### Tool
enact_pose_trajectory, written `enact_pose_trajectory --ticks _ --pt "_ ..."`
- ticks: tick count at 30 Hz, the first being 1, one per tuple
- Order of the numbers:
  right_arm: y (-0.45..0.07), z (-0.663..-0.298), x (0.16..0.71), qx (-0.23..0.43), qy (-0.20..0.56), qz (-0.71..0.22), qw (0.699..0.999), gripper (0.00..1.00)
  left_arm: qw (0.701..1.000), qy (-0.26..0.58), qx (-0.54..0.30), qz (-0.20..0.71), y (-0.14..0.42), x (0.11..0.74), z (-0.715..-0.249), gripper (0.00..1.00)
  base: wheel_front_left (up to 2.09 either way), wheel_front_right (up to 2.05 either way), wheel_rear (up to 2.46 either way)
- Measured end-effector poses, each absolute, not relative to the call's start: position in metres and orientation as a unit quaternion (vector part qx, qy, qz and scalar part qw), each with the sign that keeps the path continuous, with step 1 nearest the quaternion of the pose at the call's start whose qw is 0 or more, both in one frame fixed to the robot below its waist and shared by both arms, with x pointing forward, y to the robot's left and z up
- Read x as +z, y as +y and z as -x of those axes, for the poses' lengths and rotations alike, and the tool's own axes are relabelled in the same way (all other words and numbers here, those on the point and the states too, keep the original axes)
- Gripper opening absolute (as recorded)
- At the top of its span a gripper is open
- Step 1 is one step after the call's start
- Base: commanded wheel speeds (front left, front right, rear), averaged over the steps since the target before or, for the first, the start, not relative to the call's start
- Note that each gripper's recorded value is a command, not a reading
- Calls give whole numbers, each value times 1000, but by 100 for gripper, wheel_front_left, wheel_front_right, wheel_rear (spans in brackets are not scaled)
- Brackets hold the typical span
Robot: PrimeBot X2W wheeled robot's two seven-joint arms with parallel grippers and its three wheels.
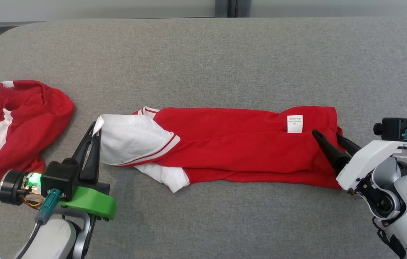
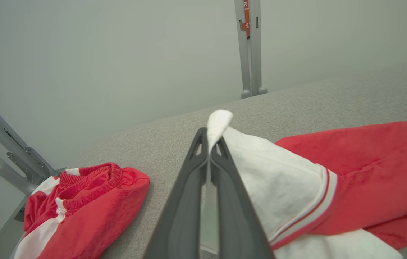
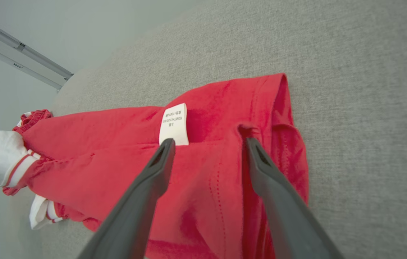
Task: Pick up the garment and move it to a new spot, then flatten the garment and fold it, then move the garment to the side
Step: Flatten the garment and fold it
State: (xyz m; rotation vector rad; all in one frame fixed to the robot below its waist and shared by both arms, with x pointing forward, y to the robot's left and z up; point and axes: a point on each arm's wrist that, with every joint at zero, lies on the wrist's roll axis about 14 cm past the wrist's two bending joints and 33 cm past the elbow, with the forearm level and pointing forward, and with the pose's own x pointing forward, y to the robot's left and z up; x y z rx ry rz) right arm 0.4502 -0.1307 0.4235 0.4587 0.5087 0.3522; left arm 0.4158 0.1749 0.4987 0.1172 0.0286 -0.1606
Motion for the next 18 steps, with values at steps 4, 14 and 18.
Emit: enact_pose_trajectory --ticks 4,14,18 --pt "-132 -457 421 169 250 -223 927 100 995 17 -78 -57 176 496 -417 0 0 0 0" --pt "-131 -464 411 165 262 -220 925 0 996 25 -72 -50 179 489 -421 0 0 0 0" --pt "-140 -472 427 164 219 -203 940 0 996 20 -73 -50 179 492 -423 0 0 0 0"
